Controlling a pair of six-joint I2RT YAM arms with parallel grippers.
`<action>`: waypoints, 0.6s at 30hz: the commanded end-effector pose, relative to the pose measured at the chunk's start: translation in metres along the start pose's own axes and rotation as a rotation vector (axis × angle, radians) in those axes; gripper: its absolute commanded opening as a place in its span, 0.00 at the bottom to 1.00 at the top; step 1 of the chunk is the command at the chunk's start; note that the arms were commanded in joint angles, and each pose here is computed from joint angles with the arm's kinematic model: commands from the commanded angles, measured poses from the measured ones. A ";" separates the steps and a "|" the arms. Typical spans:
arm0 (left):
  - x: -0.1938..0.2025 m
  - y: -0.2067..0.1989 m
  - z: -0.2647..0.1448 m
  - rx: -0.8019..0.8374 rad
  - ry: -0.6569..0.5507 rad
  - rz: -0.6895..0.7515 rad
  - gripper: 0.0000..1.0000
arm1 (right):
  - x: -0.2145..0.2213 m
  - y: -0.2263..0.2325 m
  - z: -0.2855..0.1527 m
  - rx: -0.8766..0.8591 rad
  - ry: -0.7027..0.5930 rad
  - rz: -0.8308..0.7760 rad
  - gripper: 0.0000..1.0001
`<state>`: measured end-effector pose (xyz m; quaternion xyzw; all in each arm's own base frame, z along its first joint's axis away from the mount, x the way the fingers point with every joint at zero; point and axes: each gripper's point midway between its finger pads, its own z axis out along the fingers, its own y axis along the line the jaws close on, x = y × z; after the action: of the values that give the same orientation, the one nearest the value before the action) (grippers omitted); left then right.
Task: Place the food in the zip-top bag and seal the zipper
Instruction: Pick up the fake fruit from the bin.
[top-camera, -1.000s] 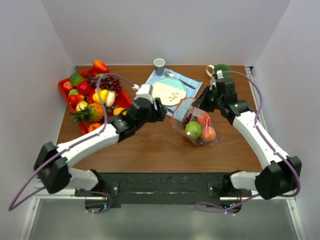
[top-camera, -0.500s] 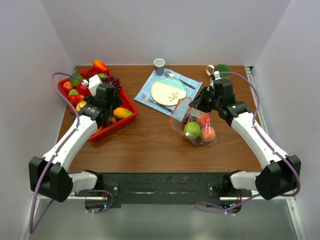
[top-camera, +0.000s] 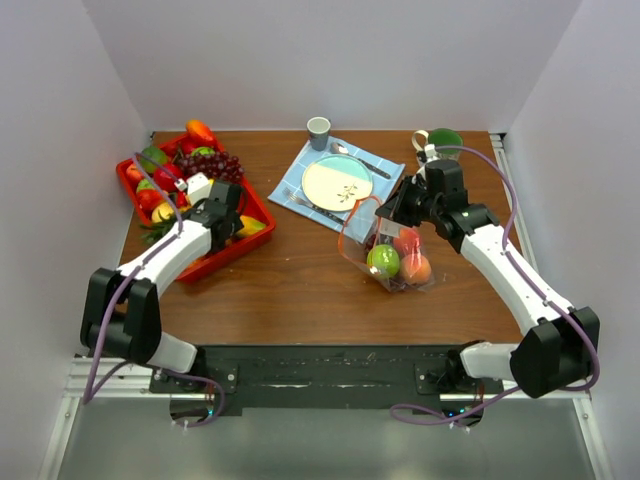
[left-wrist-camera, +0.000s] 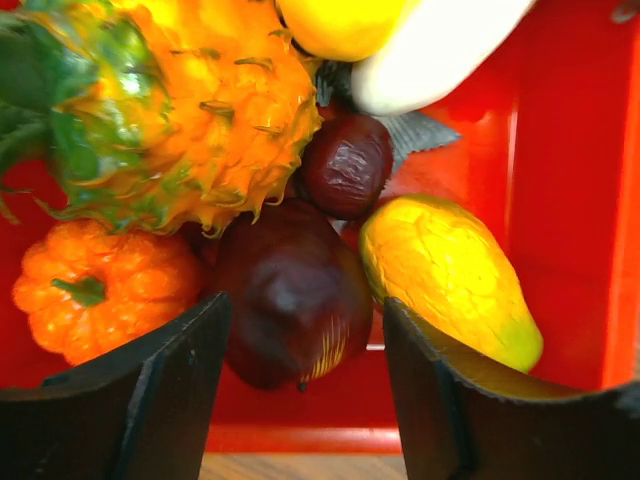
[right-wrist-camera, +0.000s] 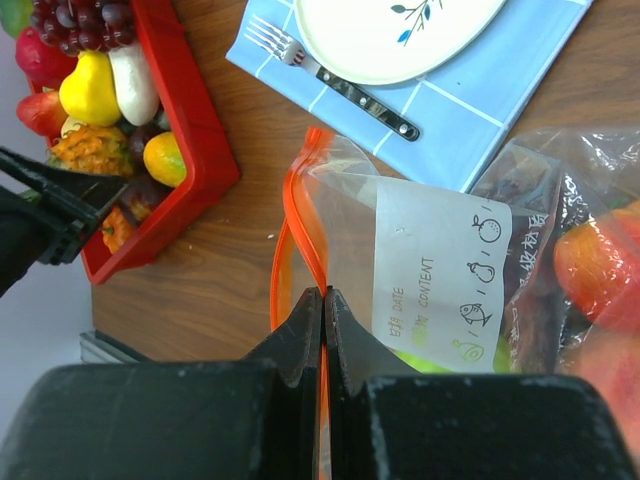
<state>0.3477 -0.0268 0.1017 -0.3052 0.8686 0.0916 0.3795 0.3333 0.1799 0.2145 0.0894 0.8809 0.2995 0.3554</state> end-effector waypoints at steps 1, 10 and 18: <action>-0.004 0.003 0.015 -0.052 -0.046 -0.065 0.65 | -0.003 0.007 -0.002 -0.028 -0.005 -0.038 0.00; 0.022 0.010 0.033 -0.088 -0.001 -0.055 0.72 | -0.001 0.006 -0.002 -0.025 0.007 -0.043 0.00; 0.036 0.005 0.040 -0.052 0.031 -0.054 0.75 | -0.003 0.009 -0.005 -0.028 0.004 -0.042 0.00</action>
<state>0.3589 -0.0223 0.0703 -0.3354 0.8537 0.1023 0.3849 0.3315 0.1794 0.2120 0.0806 0.8842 0.2956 0.3526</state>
